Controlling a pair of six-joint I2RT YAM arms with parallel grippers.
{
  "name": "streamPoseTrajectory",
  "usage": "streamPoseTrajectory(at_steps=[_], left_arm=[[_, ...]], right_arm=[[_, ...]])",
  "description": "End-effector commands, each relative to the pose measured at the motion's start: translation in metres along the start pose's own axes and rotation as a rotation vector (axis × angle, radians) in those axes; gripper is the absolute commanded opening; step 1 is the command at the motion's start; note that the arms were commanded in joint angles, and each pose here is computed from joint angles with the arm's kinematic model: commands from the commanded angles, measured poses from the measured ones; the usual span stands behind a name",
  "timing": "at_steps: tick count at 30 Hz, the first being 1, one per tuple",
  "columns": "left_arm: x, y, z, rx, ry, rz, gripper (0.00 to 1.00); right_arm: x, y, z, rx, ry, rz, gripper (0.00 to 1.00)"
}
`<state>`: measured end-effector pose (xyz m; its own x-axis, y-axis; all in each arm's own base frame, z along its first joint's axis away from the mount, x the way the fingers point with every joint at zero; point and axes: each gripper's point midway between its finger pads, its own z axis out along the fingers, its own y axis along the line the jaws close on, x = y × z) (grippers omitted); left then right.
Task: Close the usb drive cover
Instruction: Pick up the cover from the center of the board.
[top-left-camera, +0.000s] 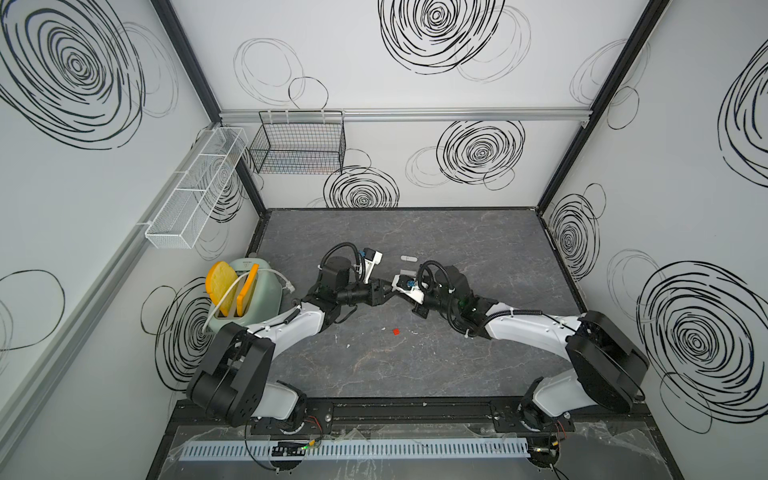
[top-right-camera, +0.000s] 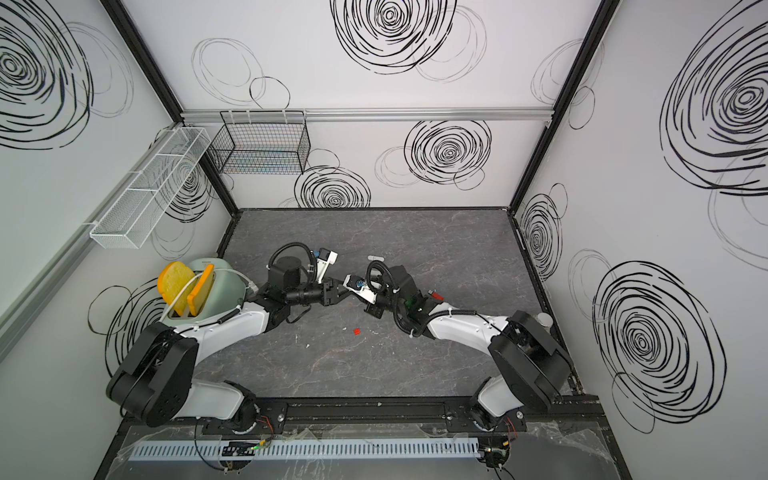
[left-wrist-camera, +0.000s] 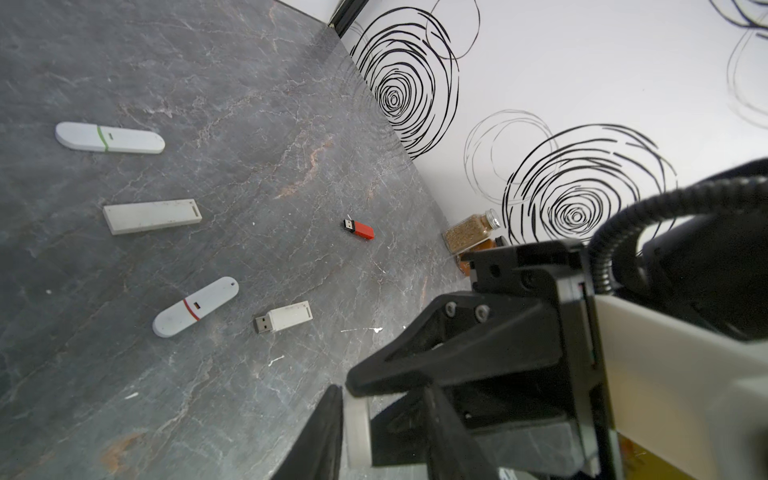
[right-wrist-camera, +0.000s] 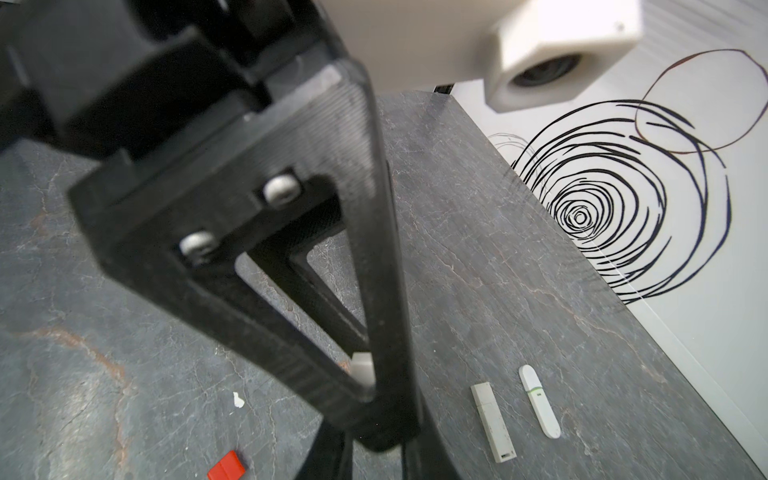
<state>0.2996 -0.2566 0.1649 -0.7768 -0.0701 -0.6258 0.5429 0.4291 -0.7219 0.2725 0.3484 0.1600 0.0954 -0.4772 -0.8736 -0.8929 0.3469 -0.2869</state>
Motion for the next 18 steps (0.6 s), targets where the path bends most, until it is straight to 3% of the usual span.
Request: streamPoseTrajectory(at_steps=[1,12,18], left_arm=[[-0.008,-0.008,0.005,0.029,-0.010,0.029,0.29],[-0.007,-0.007,0.006,0.021,-0.004,0.025,0.00],[-0.012,-0.001,0.000,-0.006,-0.026,0.024,0.00]], right_arm=[[-0.013,0.001,0.002,-0.002,-0.043,-0.031,0.13],[-0.015,0.005,0.002,-0.013,-0.052,-0.049,0.14],[-0.002,0.005,-0.003,0.000,-0.008,-0.035,0.28]])
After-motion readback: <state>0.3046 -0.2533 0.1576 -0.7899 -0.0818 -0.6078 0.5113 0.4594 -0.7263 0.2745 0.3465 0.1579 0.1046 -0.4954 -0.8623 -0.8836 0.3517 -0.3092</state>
